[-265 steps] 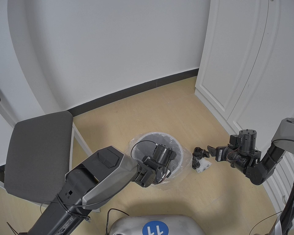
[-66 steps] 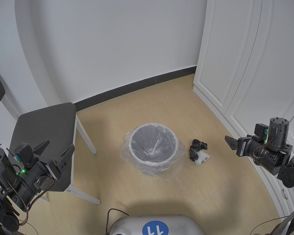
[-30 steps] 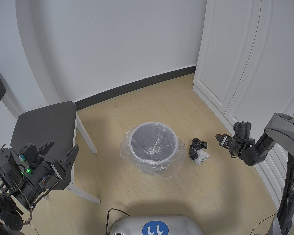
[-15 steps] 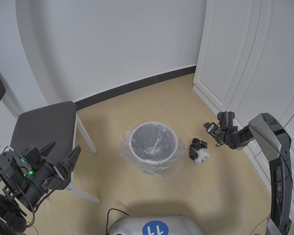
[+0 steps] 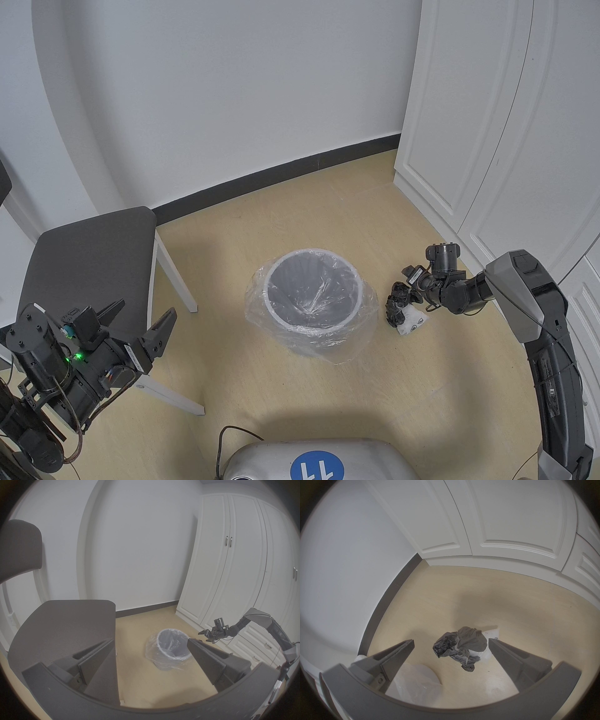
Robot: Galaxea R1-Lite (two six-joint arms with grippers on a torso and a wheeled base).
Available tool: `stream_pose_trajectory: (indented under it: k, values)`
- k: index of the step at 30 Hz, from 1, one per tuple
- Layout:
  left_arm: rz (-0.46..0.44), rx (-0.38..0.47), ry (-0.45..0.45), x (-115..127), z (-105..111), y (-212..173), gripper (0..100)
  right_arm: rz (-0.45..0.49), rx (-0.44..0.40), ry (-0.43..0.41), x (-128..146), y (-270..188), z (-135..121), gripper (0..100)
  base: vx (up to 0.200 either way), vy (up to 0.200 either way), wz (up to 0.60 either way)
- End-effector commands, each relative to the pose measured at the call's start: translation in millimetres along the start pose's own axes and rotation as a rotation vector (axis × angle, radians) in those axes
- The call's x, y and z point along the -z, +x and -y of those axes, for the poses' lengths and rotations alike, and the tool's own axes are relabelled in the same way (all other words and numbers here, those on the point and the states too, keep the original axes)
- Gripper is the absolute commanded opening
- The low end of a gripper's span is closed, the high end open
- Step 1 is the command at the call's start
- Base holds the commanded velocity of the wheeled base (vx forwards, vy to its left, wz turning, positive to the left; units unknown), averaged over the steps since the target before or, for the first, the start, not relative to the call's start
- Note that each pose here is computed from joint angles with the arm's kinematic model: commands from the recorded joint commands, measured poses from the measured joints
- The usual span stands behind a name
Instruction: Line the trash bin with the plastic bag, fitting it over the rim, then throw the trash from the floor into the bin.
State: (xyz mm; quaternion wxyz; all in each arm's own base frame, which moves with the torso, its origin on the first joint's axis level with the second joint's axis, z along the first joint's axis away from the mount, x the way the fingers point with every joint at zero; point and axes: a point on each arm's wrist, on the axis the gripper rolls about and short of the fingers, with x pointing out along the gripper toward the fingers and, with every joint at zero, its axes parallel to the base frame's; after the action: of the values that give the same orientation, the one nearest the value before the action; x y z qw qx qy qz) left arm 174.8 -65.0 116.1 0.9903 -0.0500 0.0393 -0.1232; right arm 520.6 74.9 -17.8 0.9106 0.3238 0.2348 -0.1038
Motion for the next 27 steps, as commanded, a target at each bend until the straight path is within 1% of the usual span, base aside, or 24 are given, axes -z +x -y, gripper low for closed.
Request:
stream_pose_trajectory:
  k: [1, 8, 15, 21, 26, 27]
  values:
    - [-0.036, -0.009, 0.003, 6, -2, -1, 100, -0.012, 0.008, -0.007, 6, 2, 2, 100, 0.0, 0.0, 0.0]
    - [-0.051, -0.012, 0.003, 9, -2, 1, 100, -0.012, 0.05, -0.07, 16, 12, 15, 100, 0.0, 0.0, 0.0]
    - [-0.061, -0.015, 0.003, 11, -2, 2, 100, -0.013, 0.054, -0.074, 19, 16, 18, 100, 0.0, 0.0, 0.0]
    - [-0.066, -0.017, 0.003, 12, -2, 3, 100, 0.054, 0.078, -0.066, 21, 32, 21, 100, 0.0, 0.0, 0.0]
    - [-0.066, -0.017, 0.003, 12, -2, 3, 100, 0.057, 0.073, -0.065, 24, 34, 21, 100, 0.0, 0.0, 0.0]
    - [-0.07, -0.017, 0.004, 13, -2, 4, 100, 0.055, 0.072, -0.066, 28, 36, 21, 100, 0.0, 0.0, 0.0]
